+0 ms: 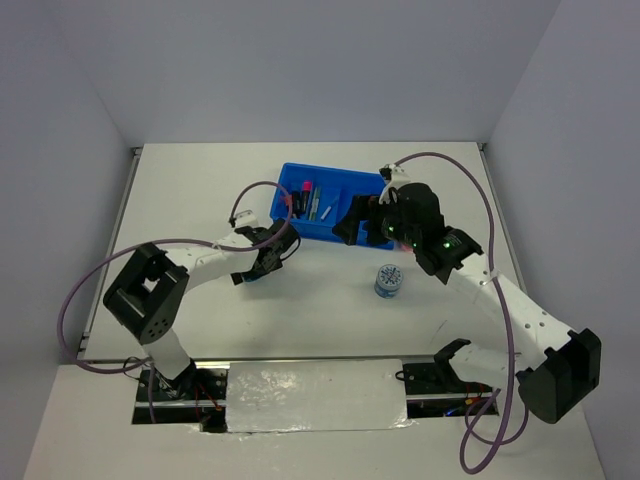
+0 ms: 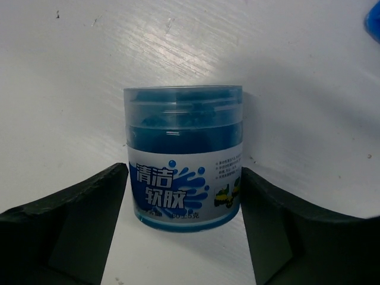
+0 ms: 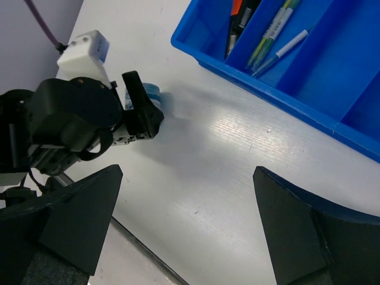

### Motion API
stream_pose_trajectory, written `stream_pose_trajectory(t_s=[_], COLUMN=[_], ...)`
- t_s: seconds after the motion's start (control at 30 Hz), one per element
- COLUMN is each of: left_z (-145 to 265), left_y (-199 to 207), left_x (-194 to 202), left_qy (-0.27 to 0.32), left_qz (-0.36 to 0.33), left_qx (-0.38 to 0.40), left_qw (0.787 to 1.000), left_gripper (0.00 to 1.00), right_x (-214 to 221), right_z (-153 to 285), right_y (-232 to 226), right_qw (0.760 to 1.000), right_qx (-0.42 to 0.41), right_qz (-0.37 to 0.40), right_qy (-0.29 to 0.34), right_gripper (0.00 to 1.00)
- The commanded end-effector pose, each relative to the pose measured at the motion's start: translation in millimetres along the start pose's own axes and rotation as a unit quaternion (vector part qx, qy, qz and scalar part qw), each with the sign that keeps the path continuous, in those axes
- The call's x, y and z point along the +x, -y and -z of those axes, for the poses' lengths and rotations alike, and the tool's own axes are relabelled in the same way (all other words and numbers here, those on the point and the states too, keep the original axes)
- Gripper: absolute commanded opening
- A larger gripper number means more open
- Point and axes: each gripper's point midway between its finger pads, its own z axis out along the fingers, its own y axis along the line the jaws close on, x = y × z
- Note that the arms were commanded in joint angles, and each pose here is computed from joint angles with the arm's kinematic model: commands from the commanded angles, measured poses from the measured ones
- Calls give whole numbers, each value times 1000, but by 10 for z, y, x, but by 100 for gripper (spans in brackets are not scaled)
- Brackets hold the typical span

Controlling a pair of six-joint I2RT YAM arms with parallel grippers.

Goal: Sort the stationery into containers
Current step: Pick up the stationery from the center of the board.

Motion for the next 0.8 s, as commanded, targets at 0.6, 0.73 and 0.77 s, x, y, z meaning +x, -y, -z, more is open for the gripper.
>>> stream_pose_trajectory(t_s=[0.6,0.73,0.77], left_z=[1789,2245,2326], left_y=[522,414,398], left_x=[-176,-195,-195], left_qy=[264,323,329], left_qz=[-69,-91,-98], left_qx=[544,621,632], left_qw=[794,708,695], left_gripper=[0,0,0], right_x=[-171,-6,17], right_z=[322,241,215], right_y=[-252,-352,-363], right_qw=[993,989,989], right_qx=[-42,-46,-43], right_qz=[-86,-135,-138], right_qy=[75,43,37], right_gripper=[100,100,100])
